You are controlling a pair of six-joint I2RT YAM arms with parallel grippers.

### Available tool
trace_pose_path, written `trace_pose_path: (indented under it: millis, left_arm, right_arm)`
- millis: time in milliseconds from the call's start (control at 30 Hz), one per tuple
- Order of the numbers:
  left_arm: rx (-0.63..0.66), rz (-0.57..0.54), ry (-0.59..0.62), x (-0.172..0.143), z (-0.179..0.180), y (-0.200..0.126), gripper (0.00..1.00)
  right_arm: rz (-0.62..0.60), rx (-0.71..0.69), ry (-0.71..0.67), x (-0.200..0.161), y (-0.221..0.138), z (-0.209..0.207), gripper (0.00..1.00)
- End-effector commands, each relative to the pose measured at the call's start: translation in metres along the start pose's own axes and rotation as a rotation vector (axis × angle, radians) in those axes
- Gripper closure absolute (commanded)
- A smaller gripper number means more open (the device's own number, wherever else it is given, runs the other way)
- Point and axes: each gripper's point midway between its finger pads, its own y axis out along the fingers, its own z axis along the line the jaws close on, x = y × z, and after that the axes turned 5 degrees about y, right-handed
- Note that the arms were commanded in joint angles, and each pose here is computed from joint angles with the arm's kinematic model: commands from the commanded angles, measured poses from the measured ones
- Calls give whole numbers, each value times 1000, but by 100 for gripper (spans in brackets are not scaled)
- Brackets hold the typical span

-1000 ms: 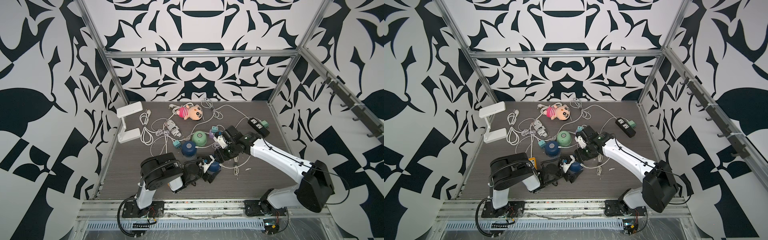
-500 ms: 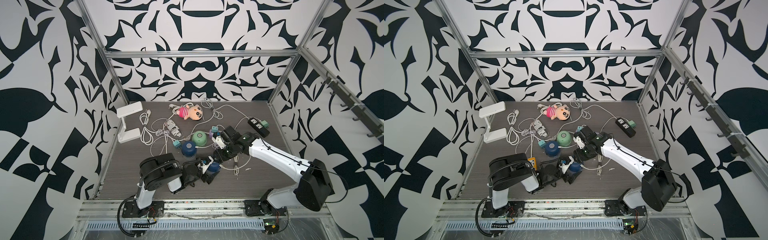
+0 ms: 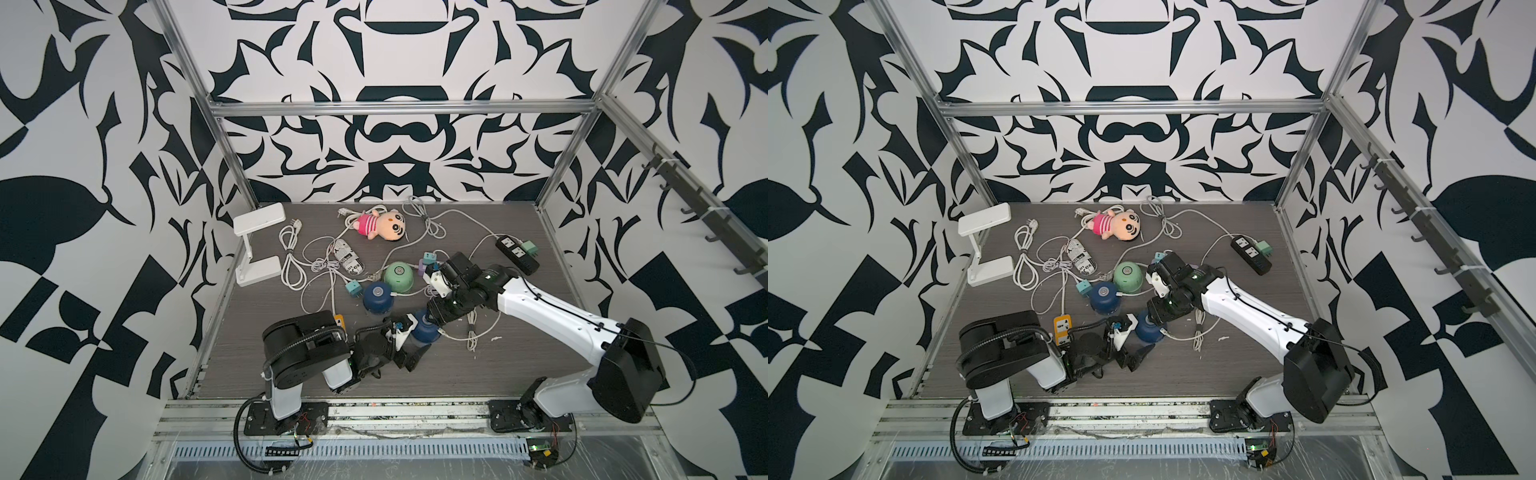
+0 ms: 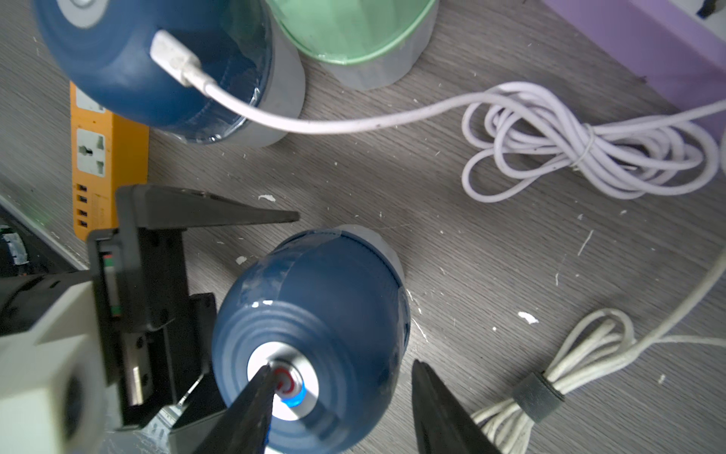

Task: Charge the cordless meat grinders
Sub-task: Place the cordless meat grinder at the center of the board.

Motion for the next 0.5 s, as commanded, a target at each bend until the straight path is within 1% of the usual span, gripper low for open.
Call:
trace_pose_path:
  millis: [0, 167, 233, 300, 433, 467]
  left_arm:
    - [31, -39, -63, 16, 4, -11, 1]
    - [76, -10, -114, 22, 8, -31, 1]
    - [91, 40, -126, 23, 9, -38, 1]
    - [121, 76, -143, 36, 14, -47, 1]
    - [196, 90, -167, 63, 29, -63, 1]
    - [216, 103, -191, 68, 36, -65, 1]
  right_arm:
    - [59, -135, 7, -20, 5, -29, 42]
    - [34, -104, 7, -12, 1, -22, 42]
    - [19, -85, 8, -8, -2, -17, 42]
    - [-16, -55, 10, -1, -9, -10, 41]
    - [-129, 10, 9, 26, -33, 8, 38]
    - [-160, 24, 7, 33, -40, 13, 37]
